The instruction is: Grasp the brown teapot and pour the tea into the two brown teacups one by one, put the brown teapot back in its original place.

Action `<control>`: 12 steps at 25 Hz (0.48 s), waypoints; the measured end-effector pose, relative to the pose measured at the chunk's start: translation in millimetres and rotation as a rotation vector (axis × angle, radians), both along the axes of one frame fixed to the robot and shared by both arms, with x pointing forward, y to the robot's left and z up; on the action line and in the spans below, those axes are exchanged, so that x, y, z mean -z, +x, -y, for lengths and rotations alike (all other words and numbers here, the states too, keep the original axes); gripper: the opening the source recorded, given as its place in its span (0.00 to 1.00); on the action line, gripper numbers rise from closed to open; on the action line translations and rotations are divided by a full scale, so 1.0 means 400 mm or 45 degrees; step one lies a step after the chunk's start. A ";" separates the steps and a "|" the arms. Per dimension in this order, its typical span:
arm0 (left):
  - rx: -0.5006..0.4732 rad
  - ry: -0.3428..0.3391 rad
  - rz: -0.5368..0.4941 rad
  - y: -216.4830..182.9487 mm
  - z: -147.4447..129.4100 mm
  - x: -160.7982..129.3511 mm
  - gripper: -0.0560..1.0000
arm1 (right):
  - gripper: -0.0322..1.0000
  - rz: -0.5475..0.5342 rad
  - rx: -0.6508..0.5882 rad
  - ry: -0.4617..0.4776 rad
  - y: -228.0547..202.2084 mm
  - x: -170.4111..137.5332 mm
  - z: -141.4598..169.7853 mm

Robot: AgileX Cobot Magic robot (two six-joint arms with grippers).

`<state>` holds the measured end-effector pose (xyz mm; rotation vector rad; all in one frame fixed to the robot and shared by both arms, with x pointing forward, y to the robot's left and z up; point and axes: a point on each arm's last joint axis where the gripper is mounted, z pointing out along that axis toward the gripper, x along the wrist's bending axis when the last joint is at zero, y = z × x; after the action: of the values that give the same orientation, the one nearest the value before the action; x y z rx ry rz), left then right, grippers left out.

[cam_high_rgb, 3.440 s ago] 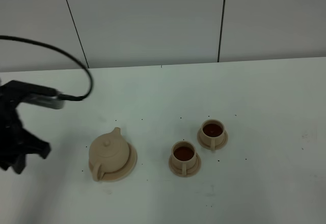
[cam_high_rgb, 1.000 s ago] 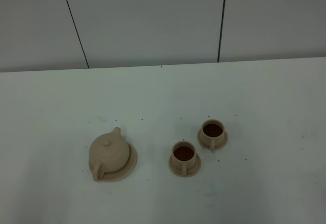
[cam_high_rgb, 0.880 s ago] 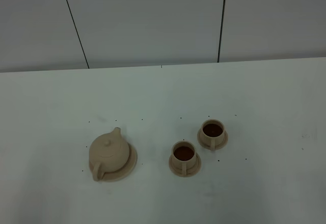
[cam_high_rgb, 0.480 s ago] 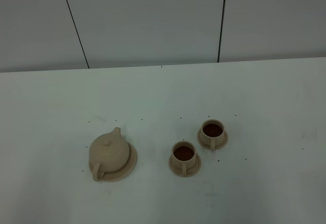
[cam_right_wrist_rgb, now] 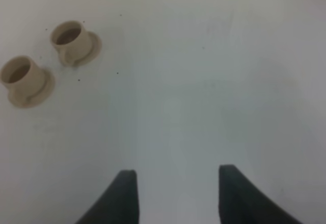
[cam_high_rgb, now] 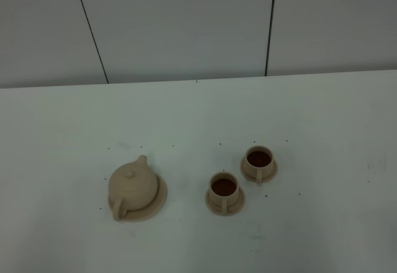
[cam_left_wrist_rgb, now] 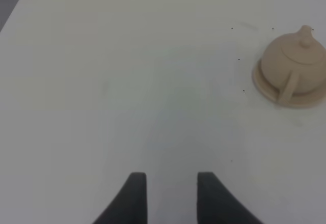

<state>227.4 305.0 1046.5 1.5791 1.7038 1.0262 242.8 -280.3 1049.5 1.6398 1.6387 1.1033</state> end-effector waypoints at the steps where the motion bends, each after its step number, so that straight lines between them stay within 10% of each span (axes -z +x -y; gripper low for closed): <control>1: 0.000 0.000 0.000 0.000 0.000 0.000 0.34 | 0.38 0.000 0.000 0.000 0.000 0.000 0.000; 12: 0.000 0.001 0.000 0.000 0.000 0.000 0.34 | 0.38 0.000 0.000 0.000 0.000 0.000 0.000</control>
<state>227.4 305.0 1046.5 1.5798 1.7034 1.0265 242.8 -280.3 1049.5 1.6398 1.6387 1.1033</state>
